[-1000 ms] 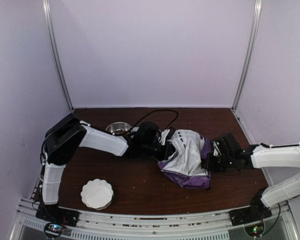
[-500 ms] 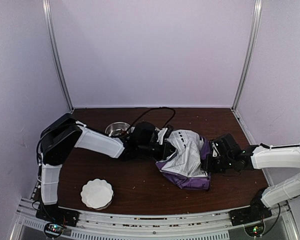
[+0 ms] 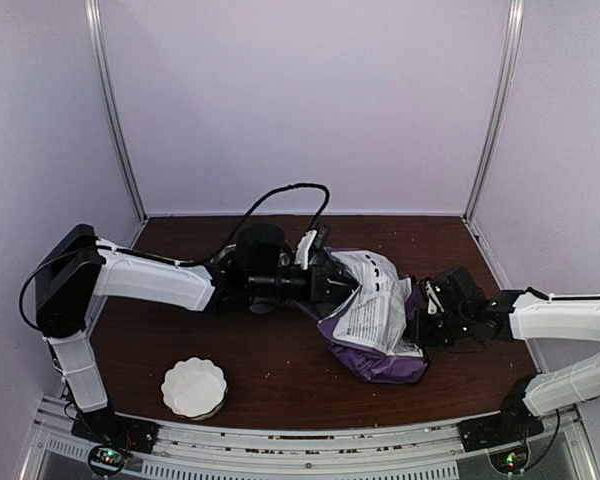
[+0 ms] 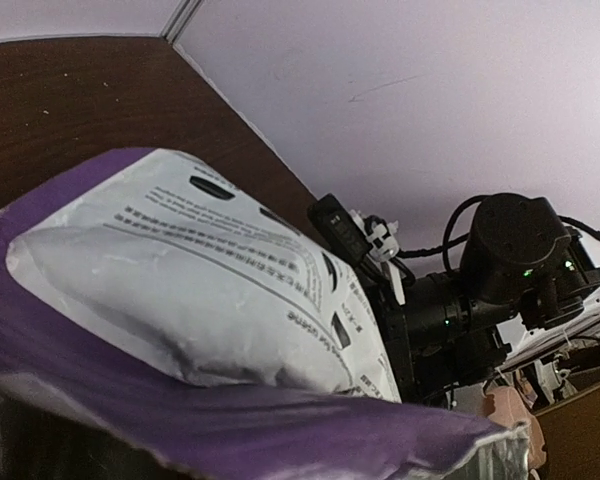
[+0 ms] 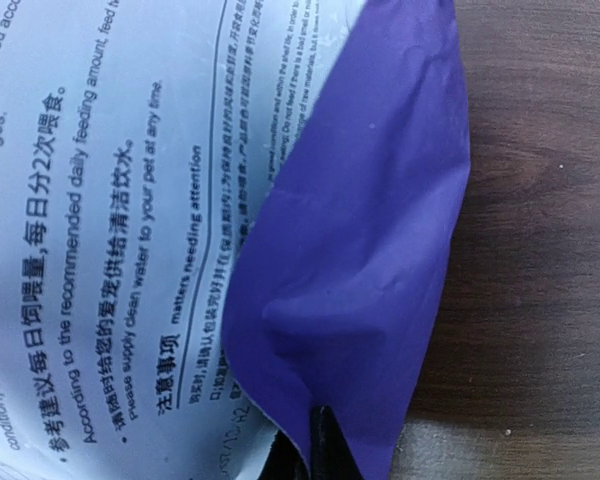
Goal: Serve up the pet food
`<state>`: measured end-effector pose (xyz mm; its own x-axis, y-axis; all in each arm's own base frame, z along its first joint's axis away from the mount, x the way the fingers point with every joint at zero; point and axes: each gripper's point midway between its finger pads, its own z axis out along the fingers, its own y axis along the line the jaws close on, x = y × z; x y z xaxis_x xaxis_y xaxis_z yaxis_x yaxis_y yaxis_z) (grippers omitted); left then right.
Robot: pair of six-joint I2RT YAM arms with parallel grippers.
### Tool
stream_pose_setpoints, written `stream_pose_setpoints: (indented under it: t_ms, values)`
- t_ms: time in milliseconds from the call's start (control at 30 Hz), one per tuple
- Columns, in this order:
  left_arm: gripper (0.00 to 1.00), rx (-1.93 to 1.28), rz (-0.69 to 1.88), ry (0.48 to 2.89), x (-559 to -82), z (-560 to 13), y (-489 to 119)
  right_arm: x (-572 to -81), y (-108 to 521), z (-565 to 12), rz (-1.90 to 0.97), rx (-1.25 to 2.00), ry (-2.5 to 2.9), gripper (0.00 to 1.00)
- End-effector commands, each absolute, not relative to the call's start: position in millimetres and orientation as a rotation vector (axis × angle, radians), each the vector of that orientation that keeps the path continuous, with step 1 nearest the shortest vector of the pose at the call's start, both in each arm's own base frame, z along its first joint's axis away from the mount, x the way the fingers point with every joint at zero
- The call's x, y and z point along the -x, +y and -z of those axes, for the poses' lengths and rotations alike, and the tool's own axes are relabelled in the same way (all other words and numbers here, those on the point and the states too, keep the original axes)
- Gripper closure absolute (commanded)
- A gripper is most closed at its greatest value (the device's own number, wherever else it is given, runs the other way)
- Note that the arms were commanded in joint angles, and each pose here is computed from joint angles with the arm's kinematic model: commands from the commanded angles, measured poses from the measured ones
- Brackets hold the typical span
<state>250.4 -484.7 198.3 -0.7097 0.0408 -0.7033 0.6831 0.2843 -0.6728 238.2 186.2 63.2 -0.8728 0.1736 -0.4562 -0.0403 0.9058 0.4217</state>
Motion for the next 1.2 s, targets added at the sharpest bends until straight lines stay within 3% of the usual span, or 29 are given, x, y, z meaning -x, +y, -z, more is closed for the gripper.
stream_pose_setpoints:
  t_ms: [0, 533, 667, 867, 1167]
  values:
    - [1.00, -0.684, 1.649, 1.670, -221.8, -291.9, -482.9, -242.7, 185.1, -72.7, -0.554, -0.100, 2.546, 1.00]
    - [1.00, -0.588, 1.653, 1.662, -216.8, -300.1, -443.8, -244.0, 172.4, -83.1, -0.491, -0.114, 2.524, 1.00]
    - [1.00, -0.592, 1.642, 1.674, -215.5, -297.0, -441.3, -245.8, 167.0, -91.2, -0.446, -0.102, 2.517, 0.82]
    - [1.00, -0.602, 1.653, 1.667, -213.7, -298.5, -442.0, -255.4, 153.7, -139.5, -0.345, -0.061, 2.424, 0.44]
    - [1.00, -0.621, 1.626, 1.691, -214.3, -294.5, -442.9, -248.7, 197.0, -240.8, -0.515, 0.124, 2.199, 0.34]
